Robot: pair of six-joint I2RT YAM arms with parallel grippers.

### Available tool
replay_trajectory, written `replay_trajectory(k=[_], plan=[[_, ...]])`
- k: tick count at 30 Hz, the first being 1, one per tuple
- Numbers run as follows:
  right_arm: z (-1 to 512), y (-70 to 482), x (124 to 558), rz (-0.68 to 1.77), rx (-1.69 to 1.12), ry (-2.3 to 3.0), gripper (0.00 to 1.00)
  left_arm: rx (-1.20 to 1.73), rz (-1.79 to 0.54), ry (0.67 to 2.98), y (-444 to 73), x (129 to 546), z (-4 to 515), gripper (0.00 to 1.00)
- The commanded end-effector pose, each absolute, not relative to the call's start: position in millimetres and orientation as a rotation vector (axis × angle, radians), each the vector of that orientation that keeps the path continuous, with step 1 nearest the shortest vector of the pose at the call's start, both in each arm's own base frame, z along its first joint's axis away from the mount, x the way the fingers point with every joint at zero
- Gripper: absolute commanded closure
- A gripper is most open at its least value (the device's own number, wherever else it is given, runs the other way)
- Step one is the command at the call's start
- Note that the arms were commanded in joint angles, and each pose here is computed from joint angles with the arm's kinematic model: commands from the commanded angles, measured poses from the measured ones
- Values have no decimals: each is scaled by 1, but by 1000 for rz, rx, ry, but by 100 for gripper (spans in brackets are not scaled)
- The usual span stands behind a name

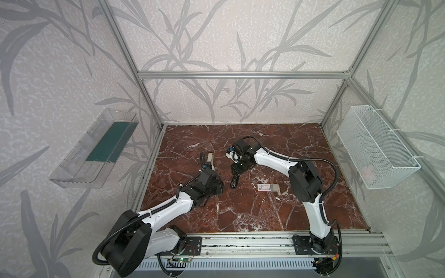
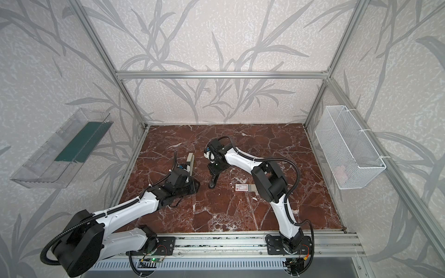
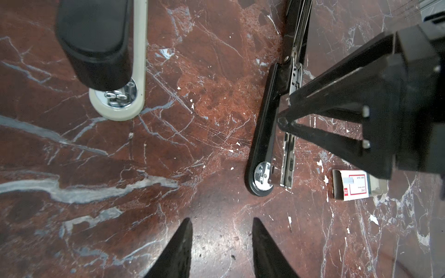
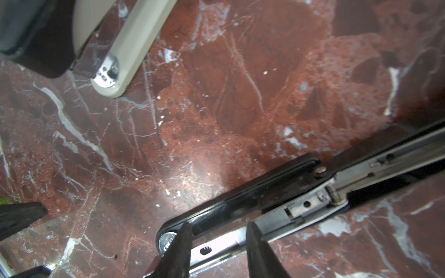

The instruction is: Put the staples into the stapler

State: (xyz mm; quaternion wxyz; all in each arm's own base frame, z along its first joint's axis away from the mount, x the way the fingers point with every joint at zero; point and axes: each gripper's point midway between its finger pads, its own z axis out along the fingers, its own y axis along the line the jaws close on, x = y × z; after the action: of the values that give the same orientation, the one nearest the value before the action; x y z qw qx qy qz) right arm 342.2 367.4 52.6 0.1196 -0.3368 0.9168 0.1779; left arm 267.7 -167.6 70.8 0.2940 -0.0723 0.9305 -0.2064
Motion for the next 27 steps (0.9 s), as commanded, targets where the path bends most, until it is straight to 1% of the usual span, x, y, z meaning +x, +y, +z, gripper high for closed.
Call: replay_trajectory(k=[1, 8, 15, 20, 24, 27], plan=[[41, 363, 317, 496, -1047, 2763, 61, -217, -560, 2469, -166, 269, 70, 58], [59, 370, 314, 554, -1035, 2717, 61, -216, -583, 2465, -168, 268, 70, 58], [107, 376, 335, 701, -925, 2604, 58, -135, -694, 2442, -183, 263, 79, 54], [133, 358, 348, 777, -809, 2550, 58, -102, -746, 2437, -189, 258, 81, 53], [134, 333, 357, 770, -711, 2555, 58, -61, -787, 2440, -202, 256, 79, 53], [128, 311, 368, 793, -601, 2559, 57, -33, -775, 2461, -213, 256, 73, 53]])
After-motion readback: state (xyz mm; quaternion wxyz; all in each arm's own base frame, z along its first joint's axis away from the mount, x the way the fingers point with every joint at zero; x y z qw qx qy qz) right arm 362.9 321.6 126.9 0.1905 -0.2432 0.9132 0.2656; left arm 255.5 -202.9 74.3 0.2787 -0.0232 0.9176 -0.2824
